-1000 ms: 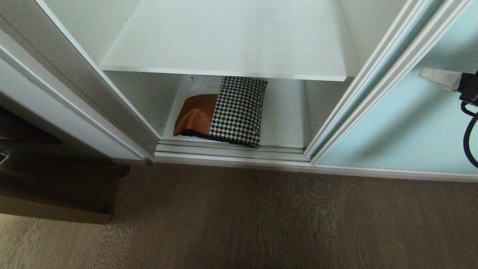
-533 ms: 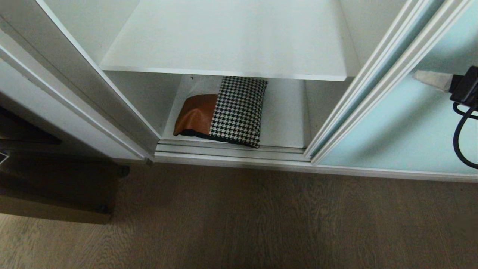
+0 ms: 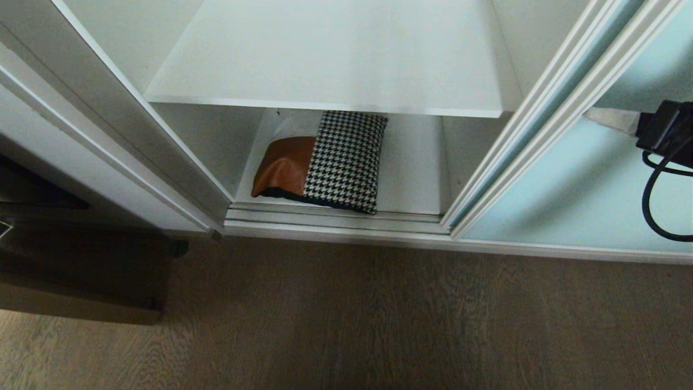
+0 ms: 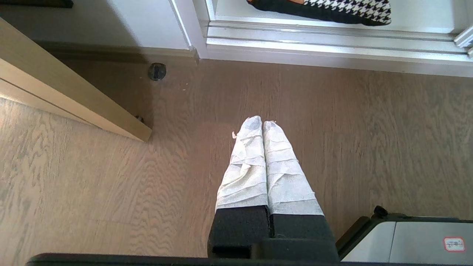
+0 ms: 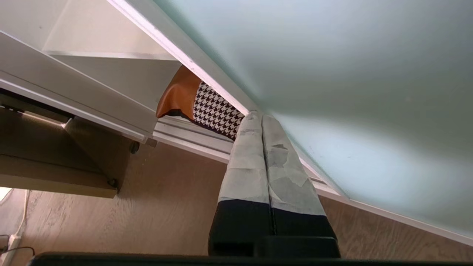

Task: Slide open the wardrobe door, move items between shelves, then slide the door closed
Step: Close the door

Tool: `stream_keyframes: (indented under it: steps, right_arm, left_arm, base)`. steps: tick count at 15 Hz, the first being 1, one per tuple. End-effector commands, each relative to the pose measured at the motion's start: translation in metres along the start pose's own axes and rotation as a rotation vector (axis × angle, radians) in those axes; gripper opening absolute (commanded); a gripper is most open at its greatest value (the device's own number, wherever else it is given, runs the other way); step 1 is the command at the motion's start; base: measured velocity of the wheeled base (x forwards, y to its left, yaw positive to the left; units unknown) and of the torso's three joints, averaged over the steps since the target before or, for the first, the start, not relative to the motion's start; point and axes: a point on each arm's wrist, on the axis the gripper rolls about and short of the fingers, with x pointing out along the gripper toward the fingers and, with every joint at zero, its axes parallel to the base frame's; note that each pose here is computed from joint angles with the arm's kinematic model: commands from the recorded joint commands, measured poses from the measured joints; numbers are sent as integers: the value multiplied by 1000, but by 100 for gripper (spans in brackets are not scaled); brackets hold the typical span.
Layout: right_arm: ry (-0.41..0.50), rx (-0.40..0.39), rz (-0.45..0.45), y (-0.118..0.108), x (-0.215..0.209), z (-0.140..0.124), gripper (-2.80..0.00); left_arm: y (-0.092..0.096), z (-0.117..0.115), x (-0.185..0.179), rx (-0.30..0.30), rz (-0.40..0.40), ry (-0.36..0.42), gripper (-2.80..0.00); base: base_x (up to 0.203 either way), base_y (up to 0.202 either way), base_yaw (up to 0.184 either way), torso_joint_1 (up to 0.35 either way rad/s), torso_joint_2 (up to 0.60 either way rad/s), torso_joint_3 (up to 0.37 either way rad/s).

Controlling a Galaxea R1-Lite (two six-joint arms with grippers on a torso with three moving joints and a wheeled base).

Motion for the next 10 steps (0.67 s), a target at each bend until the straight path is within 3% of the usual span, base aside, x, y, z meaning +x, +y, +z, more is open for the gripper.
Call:
stream_keyframes:
  steps: [1, 10]
  right_arm:
    - [11, 6, 22, 2, 6, -4, -280]
    - [9, 6, 37, 5, 10, -4, -280]
  left_arm:
    - [0, 0, 0, 0, 0, 3, -280]
    - [0, 0, 0, 0, 0, 3, -280]
  base:
    - [0, 0, 0, 0, 0, 0]
    - [0, 0, 0, 0, 0, 0]
